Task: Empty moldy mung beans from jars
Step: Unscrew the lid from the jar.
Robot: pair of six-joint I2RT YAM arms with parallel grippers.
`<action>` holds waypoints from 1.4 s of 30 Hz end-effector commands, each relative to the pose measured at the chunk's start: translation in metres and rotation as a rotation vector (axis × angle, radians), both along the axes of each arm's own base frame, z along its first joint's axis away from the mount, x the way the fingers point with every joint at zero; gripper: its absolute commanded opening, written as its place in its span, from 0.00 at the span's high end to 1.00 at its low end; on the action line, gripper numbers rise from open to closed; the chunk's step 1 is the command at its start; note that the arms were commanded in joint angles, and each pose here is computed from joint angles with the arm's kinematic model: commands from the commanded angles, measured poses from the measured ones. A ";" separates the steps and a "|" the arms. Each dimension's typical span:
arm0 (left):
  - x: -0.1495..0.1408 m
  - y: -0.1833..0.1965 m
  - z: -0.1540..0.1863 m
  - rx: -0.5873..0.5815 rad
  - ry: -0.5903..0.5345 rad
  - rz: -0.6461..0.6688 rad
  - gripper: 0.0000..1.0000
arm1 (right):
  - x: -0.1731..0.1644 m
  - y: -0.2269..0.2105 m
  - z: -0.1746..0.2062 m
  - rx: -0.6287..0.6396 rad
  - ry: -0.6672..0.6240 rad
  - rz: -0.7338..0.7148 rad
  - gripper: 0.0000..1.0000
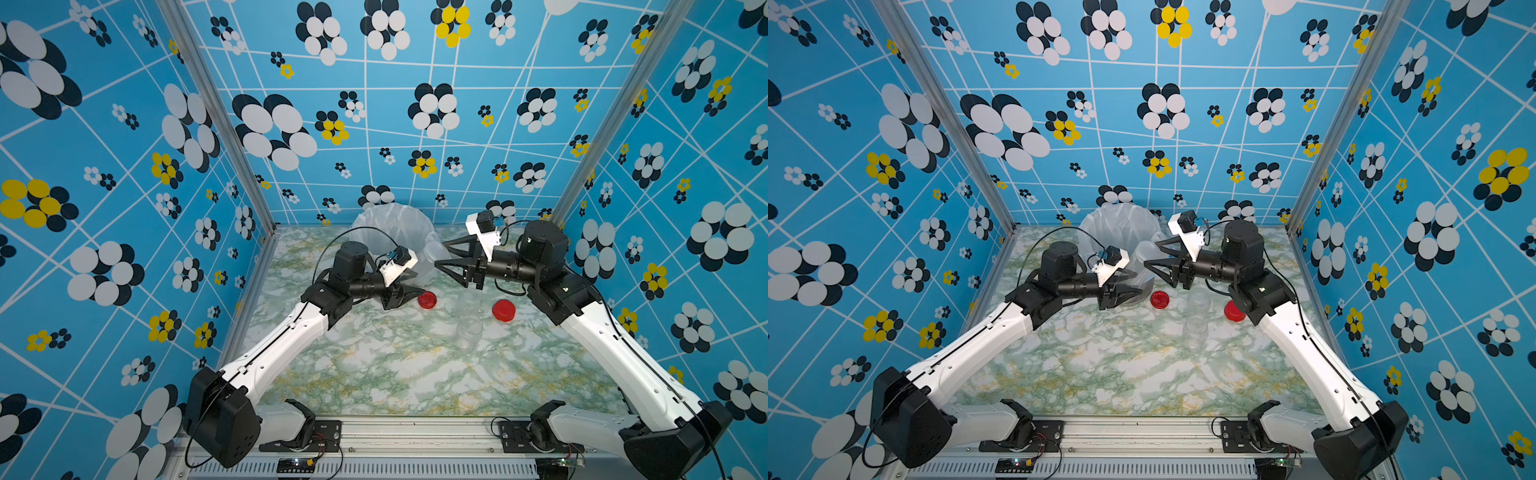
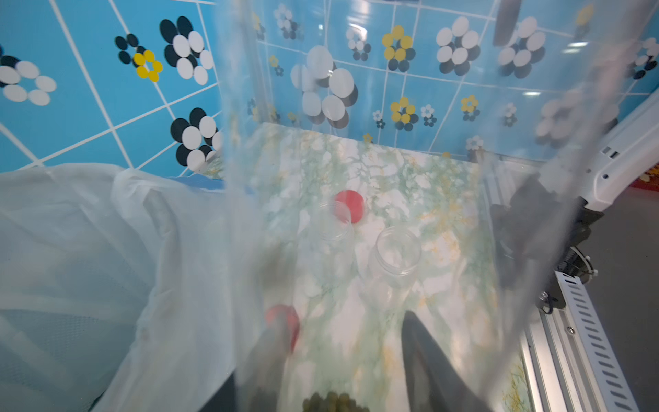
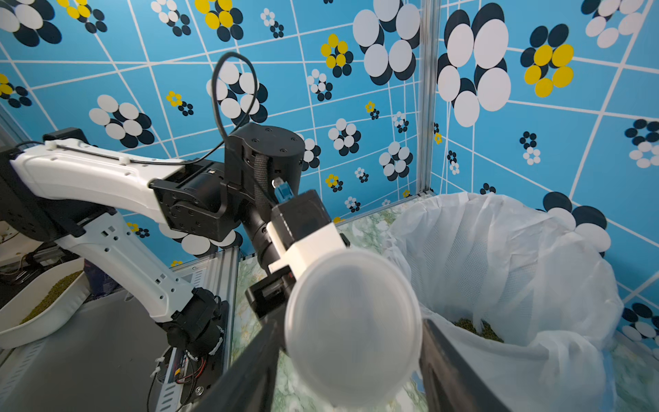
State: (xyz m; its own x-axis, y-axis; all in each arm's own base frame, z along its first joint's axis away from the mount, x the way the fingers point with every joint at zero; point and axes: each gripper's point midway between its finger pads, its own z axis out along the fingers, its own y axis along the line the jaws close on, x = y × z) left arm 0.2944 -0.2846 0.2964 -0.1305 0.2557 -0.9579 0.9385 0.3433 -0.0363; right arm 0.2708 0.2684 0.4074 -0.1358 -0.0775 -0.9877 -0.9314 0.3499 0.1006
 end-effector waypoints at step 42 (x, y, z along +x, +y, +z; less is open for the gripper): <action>-0.003 -0.005 0.031 -0.012 -0.085 0.193 0.64 | 0.036 0.004 0.025 0.241 0.214 -0.349 0.54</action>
State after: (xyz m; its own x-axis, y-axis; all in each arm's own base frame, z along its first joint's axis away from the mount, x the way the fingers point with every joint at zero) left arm 0.3033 -0.2882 0.3043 -0.1826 0.2331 -0.9551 0.8308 0.5560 -0.0231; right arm 0.3089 0.2781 0.4180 -0.3554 0.2201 -0.9084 -0.6875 0.5968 0.4136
